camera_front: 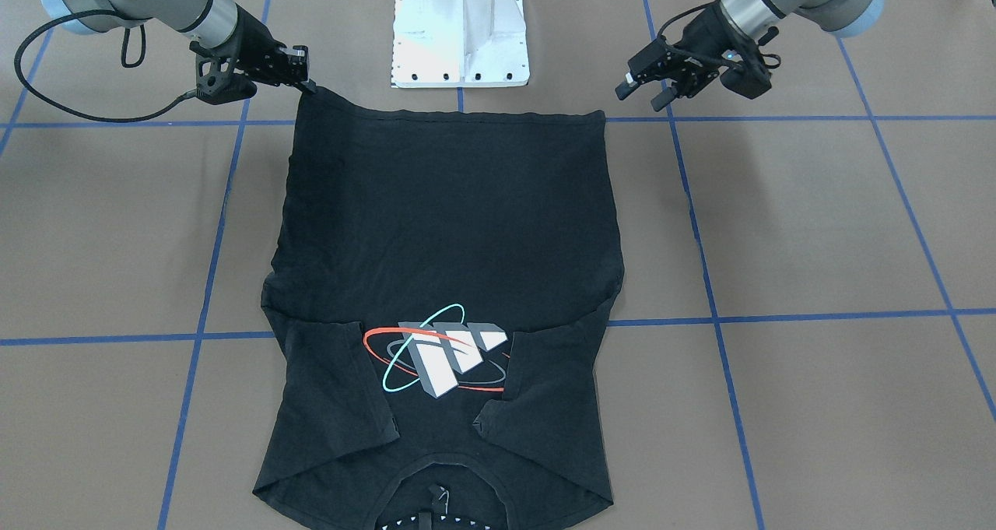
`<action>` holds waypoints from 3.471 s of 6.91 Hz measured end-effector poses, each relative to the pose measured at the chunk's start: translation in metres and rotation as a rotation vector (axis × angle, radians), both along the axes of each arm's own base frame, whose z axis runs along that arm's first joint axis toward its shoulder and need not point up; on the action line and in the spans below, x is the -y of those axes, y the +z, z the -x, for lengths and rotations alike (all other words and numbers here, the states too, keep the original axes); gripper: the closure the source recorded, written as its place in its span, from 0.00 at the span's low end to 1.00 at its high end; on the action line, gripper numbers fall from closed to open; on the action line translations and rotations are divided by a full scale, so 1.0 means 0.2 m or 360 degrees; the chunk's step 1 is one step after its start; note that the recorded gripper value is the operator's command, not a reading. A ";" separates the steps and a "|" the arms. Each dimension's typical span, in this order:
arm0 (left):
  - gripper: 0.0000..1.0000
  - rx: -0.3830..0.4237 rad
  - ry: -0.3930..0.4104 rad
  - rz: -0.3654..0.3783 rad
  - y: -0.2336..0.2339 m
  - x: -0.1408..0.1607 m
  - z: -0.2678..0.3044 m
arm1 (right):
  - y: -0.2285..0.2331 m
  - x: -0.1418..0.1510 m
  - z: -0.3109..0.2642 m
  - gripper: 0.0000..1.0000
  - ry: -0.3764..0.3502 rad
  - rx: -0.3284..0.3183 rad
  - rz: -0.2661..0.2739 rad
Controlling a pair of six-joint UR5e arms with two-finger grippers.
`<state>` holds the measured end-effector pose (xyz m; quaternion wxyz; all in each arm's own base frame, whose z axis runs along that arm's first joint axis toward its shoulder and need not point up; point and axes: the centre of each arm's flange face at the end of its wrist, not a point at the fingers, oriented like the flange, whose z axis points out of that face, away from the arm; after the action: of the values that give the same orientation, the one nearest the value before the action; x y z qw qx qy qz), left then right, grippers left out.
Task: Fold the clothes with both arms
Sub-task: 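Lower the left gripper and grasp the hem corner nearest it, then lift both hem corners with both grippers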
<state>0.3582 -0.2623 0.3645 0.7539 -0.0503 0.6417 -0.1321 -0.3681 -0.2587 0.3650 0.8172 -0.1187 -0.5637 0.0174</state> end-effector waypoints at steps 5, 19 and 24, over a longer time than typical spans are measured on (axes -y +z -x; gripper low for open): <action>0.01 0.0122 -0.0018 0.0076 0.17 -0.14 -0.39 | -0.03 0.05 -0.04 1.00 0.0006 0.0028 0.0013; 1.00 0.0229 0.0015 0.0085 0.23 -0.21 -0.48 | -0.05 0.15 -0.15 1.00 -0.0016 0.0063 0.0066; 1.00 0.0236 0.0027 0.0088 0.10 -0.23 -0.45 | -0.05 0.17 -0.19 1.00 -0.0024 0.0068 0.0086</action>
<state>0.4478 -0.2170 0.3854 0.7988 -0.0665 0.5797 -0.1468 -0.3310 -0.2936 0.3558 0.8016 -0.1452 -0.5794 0.0240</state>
